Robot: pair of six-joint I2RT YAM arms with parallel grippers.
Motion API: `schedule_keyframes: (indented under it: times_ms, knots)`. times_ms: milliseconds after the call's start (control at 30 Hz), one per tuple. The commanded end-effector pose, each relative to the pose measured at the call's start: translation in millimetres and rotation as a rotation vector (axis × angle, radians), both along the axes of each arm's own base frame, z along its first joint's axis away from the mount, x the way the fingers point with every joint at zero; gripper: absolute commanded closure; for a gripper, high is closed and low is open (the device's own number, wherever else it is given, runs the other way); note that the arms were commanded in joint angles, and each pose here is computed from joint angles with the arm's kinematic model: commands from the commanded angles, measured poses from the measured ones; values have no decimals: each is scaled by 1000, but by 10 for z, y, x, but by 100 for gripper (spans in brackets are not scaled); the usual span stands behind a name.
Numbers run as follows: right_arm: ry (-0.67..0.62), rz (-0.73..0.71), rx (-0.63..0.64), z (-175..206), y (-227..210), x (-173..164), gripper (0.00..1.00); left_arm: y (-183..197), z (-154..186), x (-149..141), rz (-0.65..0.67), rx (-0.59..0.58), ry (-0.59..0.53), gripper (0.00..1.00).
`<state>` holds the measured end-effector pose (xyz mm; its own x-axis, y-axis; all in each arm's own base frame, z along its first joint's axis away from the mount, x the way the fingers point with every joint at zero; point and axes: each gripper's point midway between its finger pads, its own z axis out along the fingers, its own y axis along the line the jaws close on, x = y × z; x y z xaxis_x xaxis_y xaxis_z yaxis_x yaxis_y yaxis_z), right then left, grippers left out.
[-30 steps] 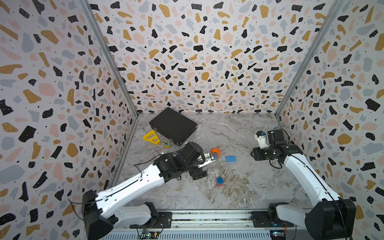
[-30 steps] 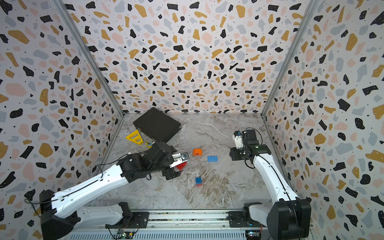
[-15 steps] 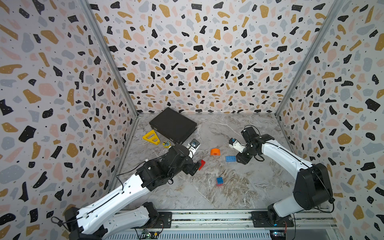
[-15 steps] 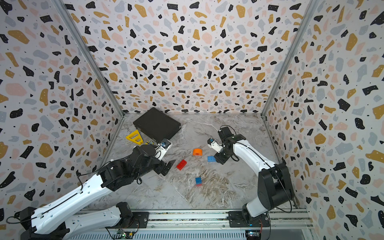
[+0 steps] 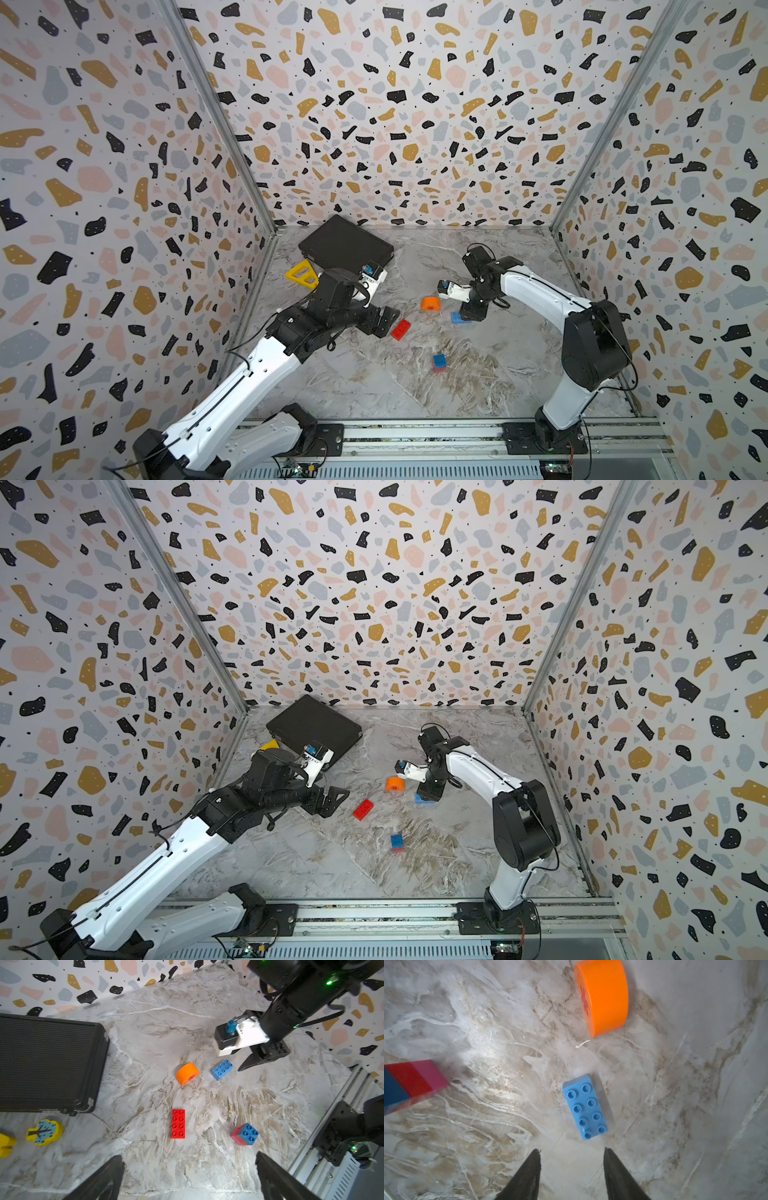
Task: Assemble an ice cream with lego
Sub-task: Pick up the lego brick from the center of the board.
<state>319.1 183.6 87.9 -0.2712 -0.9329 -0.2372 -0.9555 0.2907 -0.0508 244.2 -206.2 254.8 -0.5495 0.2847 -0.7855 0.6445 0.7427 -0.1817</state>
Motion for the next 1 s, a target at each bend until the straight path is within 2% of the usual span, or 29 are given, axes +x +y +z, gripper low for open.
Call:
schedule_keyframes:
  times_ms: [0,400,967]
  knots:
    - [-24,50,-24,25,26,84,47,-118,90,-26,-66,-96,-8,0]
    - [-21,79,-87,-278,76,192,46,-53,41,48,-43,-88,-11,0]
    - [-1,85,-110,-423,101,169,49,-44,5,62,-41,-84,-1,1]
